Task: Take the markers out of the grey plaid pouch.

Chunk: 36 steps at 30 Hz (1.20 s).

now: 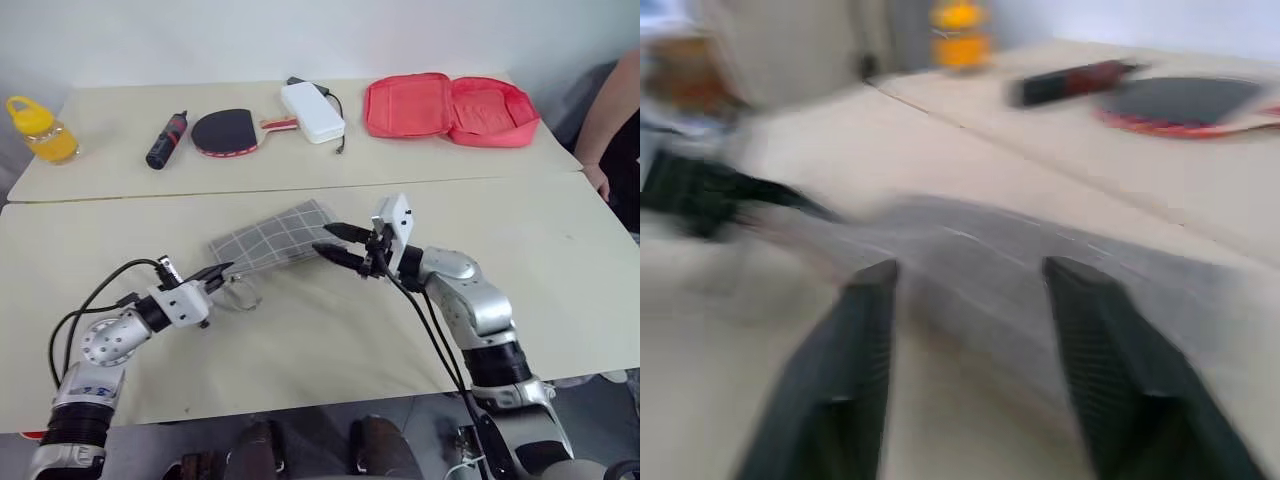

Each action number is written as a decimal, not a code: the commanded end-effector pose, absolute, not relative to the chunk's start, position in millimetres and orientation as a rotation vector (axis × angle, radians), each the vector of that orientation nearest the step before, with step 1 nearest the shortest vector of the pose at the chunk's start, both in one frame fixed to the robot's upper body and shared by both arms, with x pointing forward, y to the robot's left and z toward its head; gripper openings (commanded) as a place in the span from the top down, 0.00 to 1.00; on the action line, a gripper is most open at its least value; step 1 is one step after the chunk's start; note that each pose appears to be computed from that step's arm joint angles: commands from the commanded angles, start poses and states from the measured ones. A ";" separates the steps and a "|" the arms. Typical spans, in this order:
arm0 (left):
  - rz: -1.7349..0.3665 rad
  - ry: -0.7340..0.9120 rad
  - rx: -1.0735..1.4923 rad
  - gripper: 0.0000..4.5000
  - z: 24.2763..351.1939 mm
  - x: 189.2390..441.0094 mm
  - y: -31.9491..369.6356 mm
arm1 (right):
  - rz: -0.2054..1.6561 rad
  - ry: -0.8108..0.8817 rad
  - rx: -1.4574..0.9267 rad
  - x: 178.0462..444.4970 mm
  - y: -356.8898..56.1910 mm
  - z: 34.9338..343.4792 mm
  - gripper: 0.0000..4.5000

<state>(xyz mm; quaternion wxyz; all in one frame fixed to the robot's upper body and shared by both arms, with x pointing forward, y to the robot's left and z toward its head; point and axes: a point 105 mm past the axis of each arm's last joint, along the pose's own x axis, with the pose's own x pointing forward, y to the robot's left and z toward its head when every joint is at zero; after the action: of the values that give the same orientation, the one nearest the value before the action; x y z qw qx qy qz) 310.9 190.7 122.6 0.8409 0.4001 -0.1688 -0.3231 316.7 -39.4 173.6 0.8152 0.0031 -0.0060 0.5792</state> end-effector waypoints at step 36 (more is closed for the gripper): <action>-0.751 -0.293 0.810 1.00 128.6 304.3 182.9 | 0.902 0.172 -0.187 372.5 -134.8 138.9 1.00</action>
<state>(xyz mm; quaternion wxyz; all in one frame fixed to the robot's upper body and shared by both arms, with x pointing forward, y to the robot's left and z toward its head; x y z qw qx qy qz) 305.6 174.1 122.6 0.8352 0.3880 -0.1349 -0.3657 367.8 -126.6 127.0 0.8856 -0.0818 0.1063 0.4446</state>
